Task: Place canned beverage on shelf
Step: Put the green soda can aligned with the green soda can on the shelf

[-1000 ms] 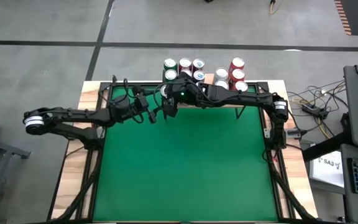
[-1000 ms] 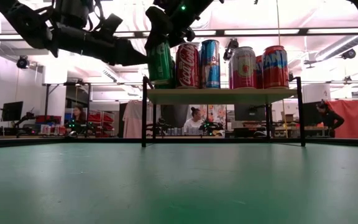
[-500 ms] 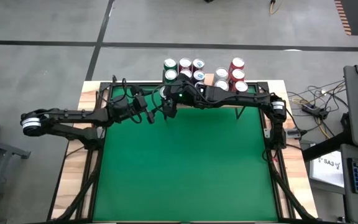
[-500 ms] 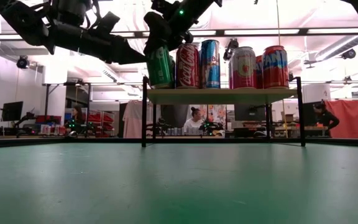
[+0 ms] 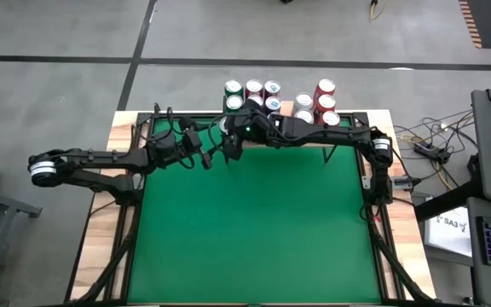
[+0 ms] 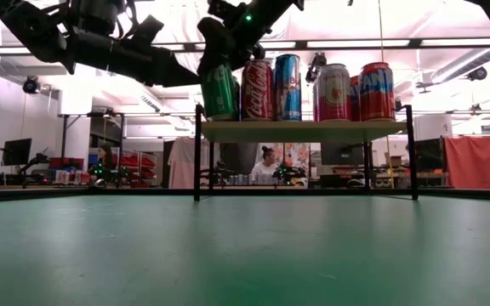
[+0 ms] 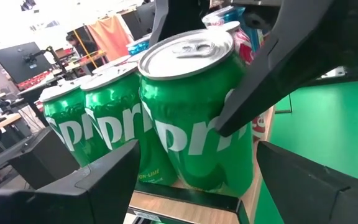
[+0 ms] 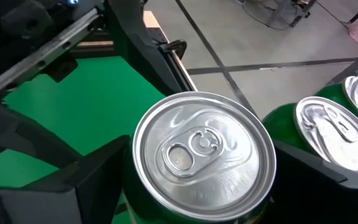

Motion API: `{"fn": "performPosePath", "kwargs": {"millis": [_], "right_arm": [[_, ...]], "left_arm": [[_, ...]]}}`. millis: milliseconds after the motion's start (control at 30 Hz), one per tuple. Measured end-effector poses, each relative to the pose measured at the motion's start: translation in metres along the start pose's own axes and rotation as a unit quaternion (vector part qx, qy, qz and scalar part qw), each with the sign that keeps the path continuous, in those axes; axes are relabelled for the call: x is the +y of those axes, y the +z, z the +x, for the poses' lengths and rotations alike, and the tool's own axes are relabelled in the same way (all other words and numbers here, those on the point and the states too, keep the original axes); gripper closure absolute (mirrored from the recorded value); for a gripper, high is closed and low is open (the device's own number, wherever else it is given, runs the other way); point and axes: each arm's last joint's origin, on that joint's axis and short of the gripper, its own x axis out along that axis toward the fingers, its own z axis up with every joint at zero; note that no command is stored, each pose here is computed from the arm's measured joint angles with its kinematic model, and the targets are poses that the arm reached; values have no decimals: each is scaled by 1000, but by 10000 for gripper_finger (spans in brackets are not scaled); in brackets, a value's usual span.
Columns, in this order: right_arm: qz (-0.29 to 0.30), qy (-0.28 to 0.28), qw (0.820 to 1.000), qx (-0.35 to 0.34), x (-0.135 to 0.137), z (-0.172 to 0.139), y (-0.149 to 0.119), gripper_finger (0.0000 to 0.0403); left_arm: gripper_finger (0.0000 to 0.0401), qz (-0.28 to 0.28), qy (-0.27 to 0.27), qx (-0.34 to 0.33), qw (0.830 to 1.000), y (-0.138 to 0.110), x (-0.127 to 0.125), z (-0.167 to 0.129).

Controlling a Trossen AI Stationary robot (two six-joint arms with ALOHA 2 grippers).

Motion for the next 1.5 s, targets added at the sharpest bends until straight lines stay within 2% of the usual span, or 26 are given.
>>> {"fn": "performPosePath", "kwargs": {"millis": [967, 1233, 1500], "right_arm": [[10, -2, 1000, 1, -1, 0, 0, 78], [-7, 0, 1000, 3, -1, 1, -1, 78], [12, -13, 1000, 3, -2, 1, -1, 78]], "left_arm": [[96, -5, 2, -5, 1000, 1, 0, 0], [96, -4, 2, -5, 1000, 1, 0, 0], [96, -5, 1, -5, 1000, 1, 0, 0]]}}
